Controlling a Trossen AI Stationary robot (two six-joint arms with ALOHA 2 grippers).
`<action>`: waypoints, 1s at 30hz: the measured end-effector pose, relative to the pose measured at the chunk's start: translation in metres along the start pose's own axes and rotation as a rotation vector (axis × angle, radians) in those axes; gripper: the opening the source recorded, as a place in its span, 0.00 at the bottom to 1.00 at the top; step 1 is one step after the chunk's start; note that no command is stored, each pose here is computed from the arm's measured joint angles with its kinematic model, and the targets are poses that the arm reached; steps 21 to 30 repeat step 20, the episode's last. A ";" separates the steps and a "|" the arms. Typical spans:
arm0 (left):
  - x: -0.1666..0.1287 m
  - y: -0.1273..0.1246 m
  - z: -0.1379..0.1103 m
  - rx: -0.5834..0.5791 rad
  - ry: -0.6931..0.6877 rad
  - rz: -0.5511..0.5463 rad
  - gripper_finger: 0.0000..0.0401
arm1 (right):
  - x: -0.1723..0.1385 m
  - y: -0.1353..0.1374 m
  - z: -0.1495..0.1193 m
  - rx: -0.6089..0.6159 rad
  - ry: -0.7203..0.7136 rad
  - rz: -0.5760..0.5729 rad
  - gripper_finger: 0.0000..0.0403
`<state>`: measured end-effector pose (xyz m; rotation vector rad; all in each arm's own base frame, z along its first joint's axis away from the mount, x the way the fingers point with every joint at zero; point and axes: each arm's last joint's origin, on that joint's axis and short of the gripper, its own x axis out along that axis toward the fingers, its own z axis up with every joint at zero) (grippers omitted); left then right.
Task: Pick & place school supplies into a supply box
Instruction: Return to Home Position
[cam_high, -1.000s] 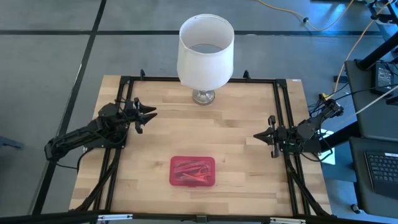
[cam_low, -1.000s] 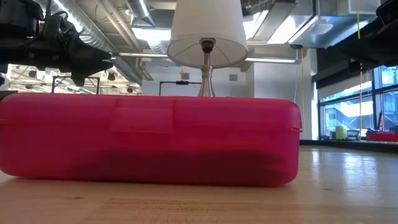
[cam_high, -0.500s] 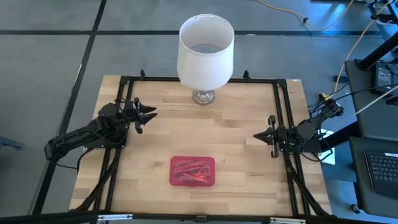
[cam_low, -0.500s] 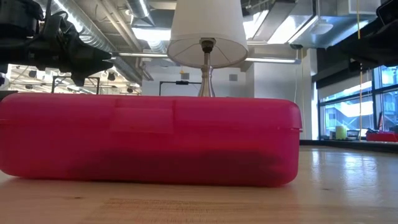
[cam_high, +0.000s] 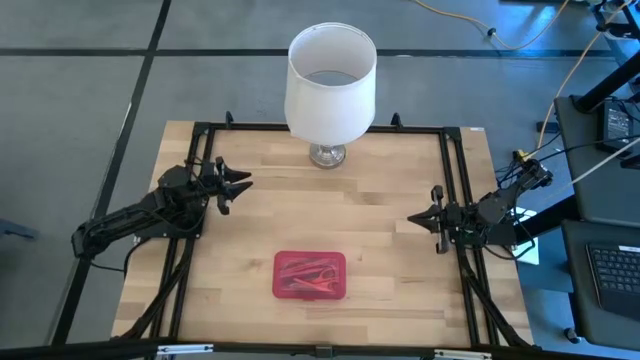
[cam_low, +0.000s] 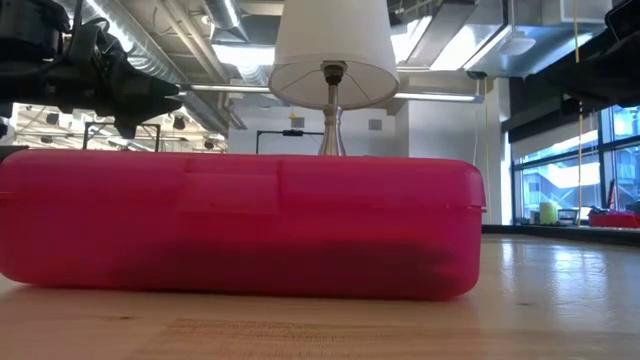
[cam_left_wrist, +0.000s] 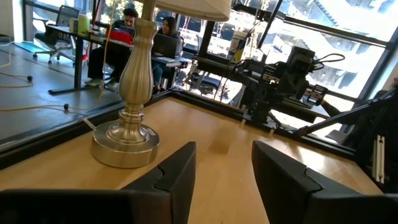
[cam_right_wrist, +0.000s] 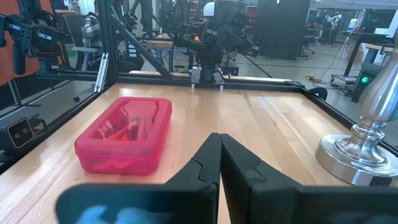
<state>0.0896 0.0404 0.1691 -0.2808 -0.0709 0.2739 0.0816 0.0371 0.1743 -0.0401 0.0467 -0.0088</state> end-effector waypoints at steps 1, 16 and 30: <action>0.000 0.000 0.000 0.000 0.000 0.000 0.37 | 0.000 0.000 0.000 0.001 0.000 0.000 0.04; 0.000 0.000 0.000 0.000 0.000 0.000 0.37 | 0.000 0.000 0.000 0.001 0.000 0.000 0.04; 0.000 0.000 0.000 0.000 0.000 0.000 0.38 | 0.000 0.000 0.000 0.001 0.000 0.000 0.04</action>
